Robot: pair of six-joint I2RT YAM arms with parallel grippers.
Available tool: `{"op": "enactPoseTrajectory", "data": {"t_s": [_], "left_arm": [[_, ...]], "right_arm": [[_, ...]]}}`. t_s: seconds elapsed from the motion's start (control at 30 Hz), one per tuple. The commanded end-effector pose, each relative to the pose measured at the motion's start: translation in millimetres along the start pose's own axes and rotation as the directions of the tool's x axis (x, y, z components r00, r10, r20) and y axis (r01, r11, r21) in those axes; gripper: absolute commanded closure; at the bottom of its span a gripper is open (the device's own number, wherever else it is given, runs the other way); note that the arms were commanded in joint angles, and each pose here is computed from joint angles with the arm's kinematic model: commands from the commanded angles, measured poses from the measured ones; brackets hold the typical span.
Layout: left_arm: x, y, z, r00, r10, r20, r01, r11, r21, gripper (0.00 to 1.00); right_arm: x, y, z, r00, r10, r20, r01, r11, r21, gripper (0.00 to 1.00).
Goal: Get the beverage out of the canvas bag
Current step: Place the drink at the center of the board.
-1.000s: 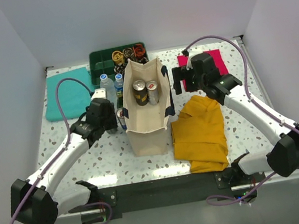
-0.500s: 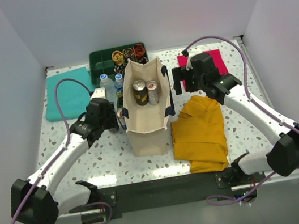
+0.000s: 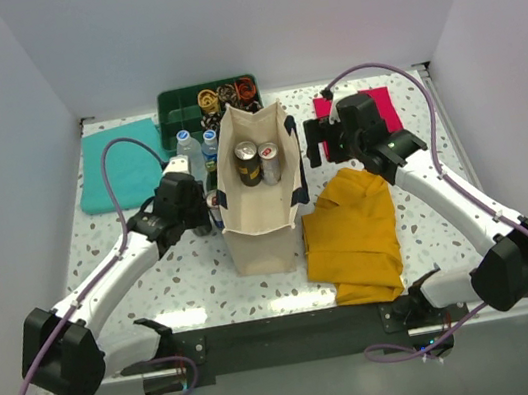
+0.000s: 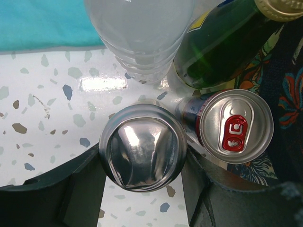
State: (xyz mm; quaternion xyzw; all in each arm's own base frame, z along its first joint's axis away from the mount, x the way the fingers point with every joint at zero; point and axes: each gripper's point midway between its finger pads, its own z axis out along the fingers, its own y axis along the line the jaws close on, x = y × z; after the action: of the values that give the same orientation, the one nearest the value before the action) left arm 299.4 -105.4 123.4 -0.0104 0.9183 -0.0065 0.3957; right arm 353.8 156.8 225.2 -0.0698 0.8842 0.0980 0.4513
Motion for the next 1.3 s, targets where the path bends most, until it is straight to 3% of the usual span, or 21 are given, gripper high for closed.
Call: {"op": "enactPoseTrajectory", "data": {"t_s": [0.0, 0.13, 0.27, 0.37, 0.43, 0.47, 0.77, 1.27], "left_arm": [[-28.1, -2.6, -0.5, 0.993, -0.059, 0.099, 0.059, 0.998, 0.006, 0.68], [-27.1, -0.4, -1.0, 0.994, -0.058, 0.093, 0.059, 0.998, -0.006, 0.62], [-28.0, 0.8, -2.3, 0.994, -0.06, 0.097, 0.061, 0.998, -0.011, 0.35], [-29.1, 0.8, -3.7, 0.994, -0.058, 0.097, 0.059, 0.998, -0.01, 0.31], [-30.2, 1.5, -5.0, 0.993, -0.057, 0.1, 0.058, 0.998, -0.012, 0.15], [-30.4, 2.3, -5.3, 0.993, -0.06, 0.101, 0.062, 0.998, -0.016, 0.01], [-50.2, 4.8, -24.3, 0.988, -0.065, 0.142, 0.068, 0.998, -0.014, 0.0], [-122.0, 2.0, -96.4, 0.933, -0.11, 0.342, 0.082, 0.992, 0.095, 0.0]], "right_arm": [[-20.8, 4.3, -9.4, 0.999, 0.013, 0.051, -0.012, 1.0, -0.02, 0.02], [-22.7, 6.3, -8.9, 0.998, 0.013, 0.055, -0.012, 1.0, -0.027, 0.02], [-21.8, 7.3, -8.0, 0.999, 0.013, 0.05, -0.011, 0.999, -0.032, 0.02], [-22.5, 7.4, -7.9, 0.999, 0.012, 0.053, -0.01, 0.999, -0.032, 0.02], [-22.9, 6.9, -8.7, 0.998, 0.013, 0.054, -0.012, 0.999, -0.03, 0.02], [-23.7, 7.0, -9.4, 0.998, 0.014, 0.058, -0.012, 0.999, -0.031, 0.02], [-23.7, 7.3, -6.7, 0.998, 0.015, 0.059, -0.013, 0.999, -0.033, 0.02], [-20.0, 6.2, -3.2, 0.999, 0.014, 0.048, -0.013, 1.0, -0.023, 0.02]]}}
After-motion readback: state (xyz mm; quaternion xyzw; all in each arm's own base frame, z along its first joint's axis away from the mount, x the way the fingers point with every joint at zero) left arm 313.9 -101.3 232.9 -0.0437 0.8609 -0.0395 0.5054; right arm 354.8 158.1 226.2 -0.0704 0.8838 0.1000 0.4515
